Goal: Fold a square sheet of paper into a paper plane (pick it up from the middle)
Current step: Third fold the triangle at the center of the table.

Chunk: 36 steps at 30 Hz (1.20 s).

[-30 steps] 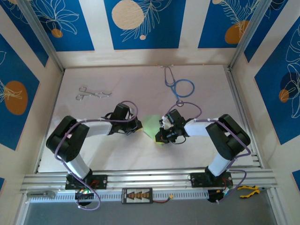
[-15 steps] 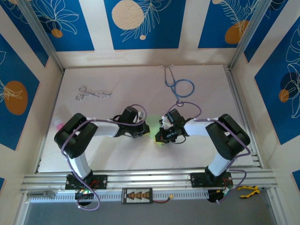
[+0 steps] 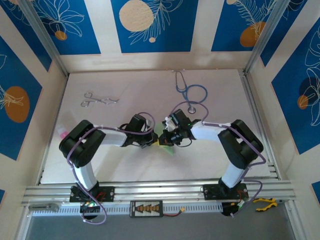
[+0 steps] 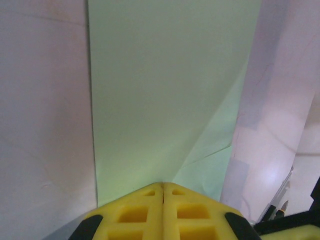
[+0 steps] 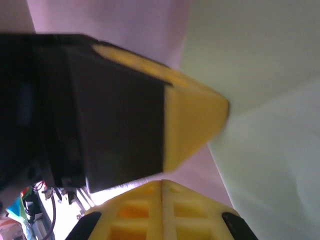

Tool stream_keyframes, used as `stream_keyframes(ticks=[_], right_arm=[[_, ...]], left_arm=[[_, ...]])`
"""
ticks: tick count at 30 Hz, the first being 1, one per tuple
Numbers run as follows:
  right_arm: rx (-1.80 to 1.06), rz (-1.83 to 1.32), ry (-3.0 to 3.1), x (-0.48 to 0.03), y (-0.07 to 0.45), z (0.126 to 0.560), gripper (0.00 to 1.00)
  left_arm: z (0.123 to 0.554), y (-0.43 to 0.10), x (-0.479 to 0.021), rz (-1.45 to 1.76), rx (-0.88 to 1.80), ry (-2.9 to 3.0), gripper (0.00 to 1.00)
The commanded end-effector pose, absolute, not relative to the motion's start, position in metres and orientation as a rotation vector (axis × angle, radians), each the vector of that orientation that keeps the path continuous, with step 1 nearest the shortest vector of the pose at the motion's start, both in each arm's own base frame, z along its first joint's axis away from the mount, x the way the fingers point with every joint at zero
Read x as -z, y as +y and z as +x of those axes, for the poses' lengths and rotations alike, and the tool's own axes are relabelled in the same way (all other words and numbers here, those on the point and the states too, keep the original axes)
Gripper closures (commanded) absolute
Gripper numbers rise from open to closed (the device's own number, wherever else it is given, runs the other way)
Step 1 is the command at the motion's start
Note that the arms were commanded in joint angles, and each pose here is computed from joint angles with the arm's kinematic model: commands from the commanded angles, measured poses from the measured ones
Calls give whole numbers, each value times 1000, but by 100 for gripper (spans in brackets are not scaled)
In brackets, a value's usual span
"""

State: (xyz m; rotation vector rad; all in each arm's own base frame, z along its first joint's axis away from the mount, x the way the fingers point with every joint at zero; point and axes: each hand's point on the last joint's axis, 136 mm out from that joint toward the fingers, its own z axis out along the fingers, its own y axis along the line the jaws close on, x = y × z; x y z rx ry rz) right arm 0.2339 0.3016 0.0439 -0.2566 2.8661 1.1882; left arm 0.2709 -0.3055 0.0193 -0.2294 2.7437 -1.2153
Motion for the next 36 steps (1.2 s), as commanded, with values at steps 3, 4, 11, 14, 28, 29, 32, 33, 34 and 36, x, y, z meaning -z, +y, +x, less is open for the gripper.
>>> stream_keyframes(ticks=[3, 4, 11, 14, 28, 29, 32, 33, 34, 36], right_arm=[[-1048, -187, 2975, -10, 294, 230, 100], [-1022, -170, 2990, -5, 290, 228, 100], [-996, -136, 3016, 4, 269, 203, 100], [-994, -145, 3000, 0, 260, 195, 100], [-1023, -78, 2879, -33, 220, 182, 95], [-1022, -74, 2859, -38, 220, 187, 94], [-986, -21, 2818, -46, 218, 205, 87], [-958, -5, 2816, -46, 217, 212, 83], [-863, 22, 2825, -44, 211, 219, 82], [-624, 76, 2822, -43, 198, 232, 78]], left_arm=[[263, -290, 2, -304, 1128, 2815, 100], [263, -290, 2, -306, 1127, 2814, 100], [262, -288, 4, -306, 1113, 2821, 100], [262, -287, 5, -308, 1103, 2824, 100], [264, -288, 0, -357, 1147, 2798, 100], [264, -288, -2, -371, 1157, 2789, 100], [263, -286, -5, -461, 1173, 2754, 100], [262, -287, -6, -487, 1181, 2738, 100], [261, -288, -8, -506, 1188, 2727, 100], [258, -290, -13, -534, 1192, 2706, 100]])
